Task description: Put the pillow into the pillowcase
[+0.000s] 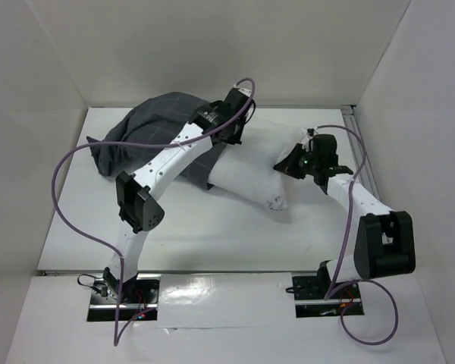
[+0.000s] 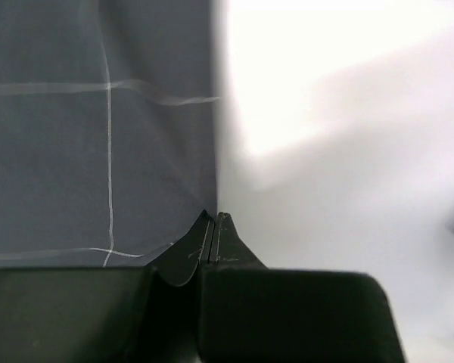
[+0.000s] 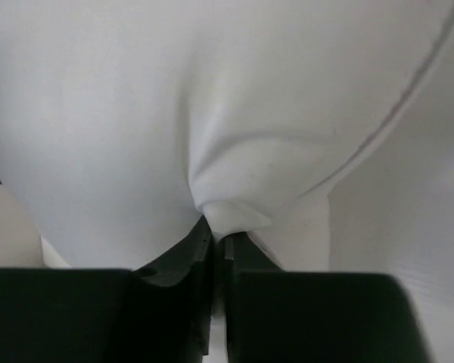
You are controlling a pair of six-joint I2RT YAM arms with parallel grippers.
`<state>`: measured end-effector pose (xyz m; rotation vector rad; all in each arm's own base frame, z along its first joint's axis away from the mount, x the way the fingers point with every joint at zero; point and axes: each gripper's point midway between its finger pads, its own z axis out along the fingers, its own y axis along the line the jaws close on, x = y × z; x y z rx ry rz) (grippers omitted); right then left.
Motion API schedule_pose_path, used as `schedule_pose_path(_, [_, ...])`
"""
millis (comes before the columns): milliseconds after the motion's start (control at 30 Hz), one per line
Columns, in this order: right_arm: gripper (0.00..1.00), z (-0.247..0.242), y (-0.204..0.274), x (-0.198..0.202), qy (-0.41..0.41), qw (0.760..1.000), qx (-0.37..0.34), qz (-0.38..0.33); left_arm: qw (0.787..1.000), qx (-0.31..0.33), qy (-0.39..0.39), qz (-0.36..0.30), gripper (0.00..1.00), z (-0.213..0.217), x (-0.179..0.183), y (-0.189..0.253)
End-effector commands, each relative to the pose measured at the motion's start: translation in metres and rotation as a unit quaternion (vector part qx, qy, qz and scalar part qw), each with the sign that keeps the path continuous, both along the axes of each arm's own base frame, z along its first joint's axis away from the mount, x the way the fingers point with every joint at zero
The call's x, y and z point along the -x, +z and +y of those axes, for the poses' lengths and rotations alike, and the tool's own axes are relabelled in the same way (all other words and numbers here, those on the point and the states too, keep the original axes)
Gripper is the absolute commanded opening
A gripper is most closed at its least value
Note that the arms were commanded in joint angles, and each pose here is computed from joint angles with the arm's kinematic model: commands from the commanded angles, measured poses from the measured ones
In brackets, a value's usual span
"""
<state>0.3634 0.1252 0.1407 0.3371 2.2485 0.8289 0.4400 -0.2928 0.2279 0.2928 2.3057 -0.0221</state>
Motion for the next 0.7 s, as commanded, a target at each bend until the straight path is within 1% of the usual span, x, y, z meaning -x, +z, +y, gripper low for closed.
schedule_pose_path(0, [0.00,0.046,0.045,-0.016,0.059,0.994,-0.075,-0.062,0.969,0.148,-0.194,-0.033,0.00,-0.094,0.059,0.093])
schedule_pose_path(33, [0.00,0.055,0.063,-0.020,0.066,0.990,-0.099,-0.081,0.944,0.207,-0.258,-0.011,0.00,-0.120,0.084,0.109])
schedule_pose_path(67, [0.00,0.058,0.071,-0.025,0.069,0.988,-0.110,-0.089,0.927,0.240,-0.287,-0.005,0.00,-0.131,0.095,0.122])
schedule_pose_path(100, [0.00,0.061,0.093,-0.031,0.072,0.984,-0.120,-0.110,0.910,0.271,-0.314,-0.001,0.00,-0.141,0.104,0.134])
schedule_pose_path(133, [0.00,0.063,0.106,-0.033,0.074,0.981,-0.131,-0.121,0.875,0.323,-0.360,0.006,0.00,-0.158,0.120,0.154])
schedule_pose_path(200, [0.00,0.064,0.133,-0.036,0.075,0.976,-0.139,-0.150,0.836,0.369,-0.406,0.008,0.00,-0.168,0.140,0.181])
schedule_pose_path(233, [0.00,0.066,0.155,-0.034,0.075,0.972,-0.140,-0.175,0.806,0.393,-0.442,0.007,0.00,-0.173,0.152,0.196])
schedule_pose_path(267, [0.00,0.064,0.162,-0.032,0.071,0.970,-0.139,-0.185,0.794,0.409,-0.449,0.017,0.00,-0.175,0.159,0.203])
schedule_pose_path(300, [0.00,0.065,0.173,-0.024,0.072,0.968,-0.139,-0.196,0.791,0.416,-0.448,0.015,0.00,-0.168,0.151,0.207])
schedule_pose_path(333, [0.00,0.065,0.169,-0.021,0.062,0.970,-0.135,-0.192,0.787,0.420,-0.451,0.021,0.00,-0.165,0.151,0.207])
schedule_pose_path(367, [0.00,0.063,0.165,-0.018,0.055,0.971,-0.136,-0.187,0.790,0.420,-0.446,0.020,0.00,-0.163,0.143,0.203])
schedule_pose_path(400, [0.00,0.069,0.159,-0.010,0.058,0.972,-0.141,-0.181,0.798,0.419,-0.431,0.038,0.00,-0.161,0.135,0.189])
schedule_pose_path(433, [0.00,0.075,0.137,0.001,0.057,0.975,-0.140,-0.163,0.806,0.418,-0.417,0.035,0.00,-0.151,0.121,0.184])
schedule_pose_path(500, [0.00,0.084,0.106,0.013,0.058,0.980,-0.145,-0.123,0.817,0.415,-0.398,0.045,0.00,-0.141,0.107,0.169])
schedule_pose_path(533, [0.00,0.092,0.085,0.022,0.056,0.981,-0.156,-0.100,0.831,0.410,-0.372,0.059,0.00,-0.132,0.092,0.151])
schedule_pose_path(600, [0.00,0.097,0.071,0.028,0.048,0.982,-0.162,-0.088,0.851,0.393,-0.342,0.063,0.00,-0.119,0.077,0.136])
schedule_pose_path(633, [0.00,0.095,0.061,0.026,0.037,0.984,-0.155,-0.080,0.863,0.377,-0.323,0.088,0.12,-0.114,0.078,0.118])
schedule_pose_path(667, [0.00,0.090,0.054,0.022,0.019,0.987,-0.145,-0.073,0.873,0.364,-0.312,0.089,0.26,-0.109,0.076,0.113])
